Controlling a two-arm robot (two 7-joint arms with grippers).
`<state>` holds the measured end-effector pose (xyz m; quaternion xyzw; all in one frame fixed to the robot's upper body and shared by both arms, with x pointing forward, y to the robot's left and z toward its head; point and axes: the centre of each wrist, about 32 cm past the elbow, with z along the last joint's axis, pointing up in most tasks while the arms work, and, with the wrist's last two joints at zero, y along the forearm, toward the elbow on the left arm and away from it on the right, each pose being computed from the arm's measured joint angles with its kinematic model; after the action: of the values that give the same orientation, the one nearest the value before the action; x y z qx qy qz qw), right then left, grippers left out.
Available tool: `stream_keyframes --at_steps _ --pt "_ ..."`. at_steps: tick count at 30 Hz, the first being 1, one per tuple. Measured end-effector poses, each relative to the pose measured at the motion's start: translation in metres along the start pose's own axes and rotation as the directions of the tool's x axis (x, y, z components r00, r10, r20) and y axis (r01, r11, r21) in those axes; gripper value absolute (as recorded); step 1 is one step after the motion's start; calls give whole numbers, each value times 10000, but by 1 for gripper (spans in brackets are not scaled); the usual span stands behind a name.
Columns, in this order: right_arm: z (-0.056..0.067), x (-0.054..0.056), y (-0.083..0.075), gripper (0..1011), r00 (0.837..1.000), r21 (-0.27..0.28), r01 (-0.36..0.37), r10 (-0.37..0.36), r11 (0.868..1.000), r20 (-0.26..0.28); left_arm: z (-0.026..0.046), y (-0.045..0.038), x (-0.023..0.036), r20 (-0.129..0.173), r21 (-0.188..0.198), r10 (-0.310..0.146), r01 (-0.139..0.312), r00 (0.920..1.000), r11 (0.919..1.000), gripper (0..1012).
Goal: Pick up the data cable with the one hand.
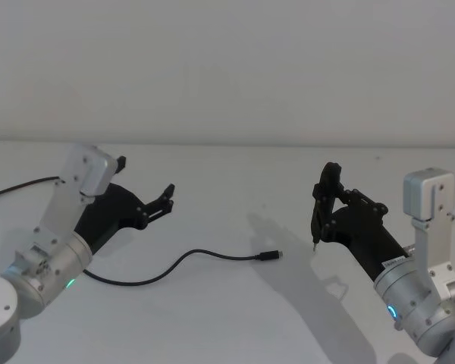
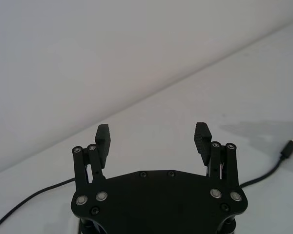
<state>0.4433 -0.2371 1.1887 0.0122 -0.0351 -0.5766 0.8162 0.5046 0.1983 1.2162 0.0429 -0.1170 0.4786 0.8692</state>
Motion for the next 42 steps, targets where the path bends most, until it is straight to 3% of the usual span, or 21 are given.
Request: stream_keyframes --at_steps 5,10,13,14,15,17,19,20,24,25,26,27,30,31,32,33,35,36,38,39,42 --pt "0 0 0 274 10000 0 0 0 10000 0 54 -75 65 -28 236 -804 804 9968 9965 1001" --pt "0 0 0 275 10000 1 0 0 10000 0 105 -144 126 -66 507 -1536 1538 9881 9868 1001" --pt "0 0 0 274 10000 0 -1 1 10000 0 141 -202 176 -78 737 -2069 2069 9783 9756 1001" --pt "0 0 0 275 10000 -1 0 0 10000 0 157 -229 198 -104 864 -2359 2359 9717 9679 1001" --pt "0 0 0 275 10000 -1 0 0 10000 0 157 -229 198 -104 864 -2359 2359 9717 9679 1001" --pt "0 0 0 275 10000 0 0 0 10000 1 187 -273 233 -110 1039 -2748 2744 9614 9560 1001" --pt "0 0 0 274 10000 0 0 0 10000 1 210 -316 266 -137 1247 -3127 3119 9498 9419 1001" --pt "0 0 0 275 10000 1 0 0 10000 1 227 -350 290 -146 1384 -3433 3420 9391 9295 1001" --pt "0 0 0 275 10000 0 0 0 10000 1 261 -414 333 -181 1667 -3980 3953 9172 9033 1001" --pt "0 0 0 275 10000 0 0 0 10000 1 276 -454 354 -178 1833 -4241 4200 9054 8888 1001" --pt "0 0 0 275 10000 0 0 0 10000 1 281 -469 363 -196 1915 -4365 4319 8995 8813 1001" --pt "0 0 0 275 10000 0 0 0 10000 1 297 -503 384 -226 2078 -4636 4577 8858 8645 1001" --pt "0 0 0 274 10000 0 0 0 10000 0 313 -559 412 -246 2342 -4980 4893 8668 8401 1001" --pt "0 0 0 275 10000 0 1 -1 10000 0 322 -593 430 -276 2518 -5215 5108 8528 8220 1001" --pt "0 0 0 274 10000 1 0 0 10000 0 325 -610 440 -270 2591 -5278 5159 8490 8166 1001" --pt "0 0 0 274 10000 0 -1 1 10000 0 327 -640 456 -312 2776 -5472 5332 8364 7992 1001" --pt "0 0 0 274 10000 0 0 0 10000 0 326 -676 471 -340 2946 -5628 5464 8259 7840 1001" --pt "0 0 0 275 10000 0 0 0 10000 0 322 -704 489 -377 3091 -5750 5568 8173 7710 1001" --pt "0 0 0 275 10000 0 -1 1 10000 0 318 -731 499 -402 3200 -5847 5648 8103 7607 1001" --pt "0 0 0 275 10000 1 0 0 10000 0 306 -761 511 -428 3324 -5918 5700 8050 7514 1001" --pt "0 0 0 275 10000 0 0 0 10000 1 296 -798 525 -461 3445 -5998 5763 7988 7411 1001"
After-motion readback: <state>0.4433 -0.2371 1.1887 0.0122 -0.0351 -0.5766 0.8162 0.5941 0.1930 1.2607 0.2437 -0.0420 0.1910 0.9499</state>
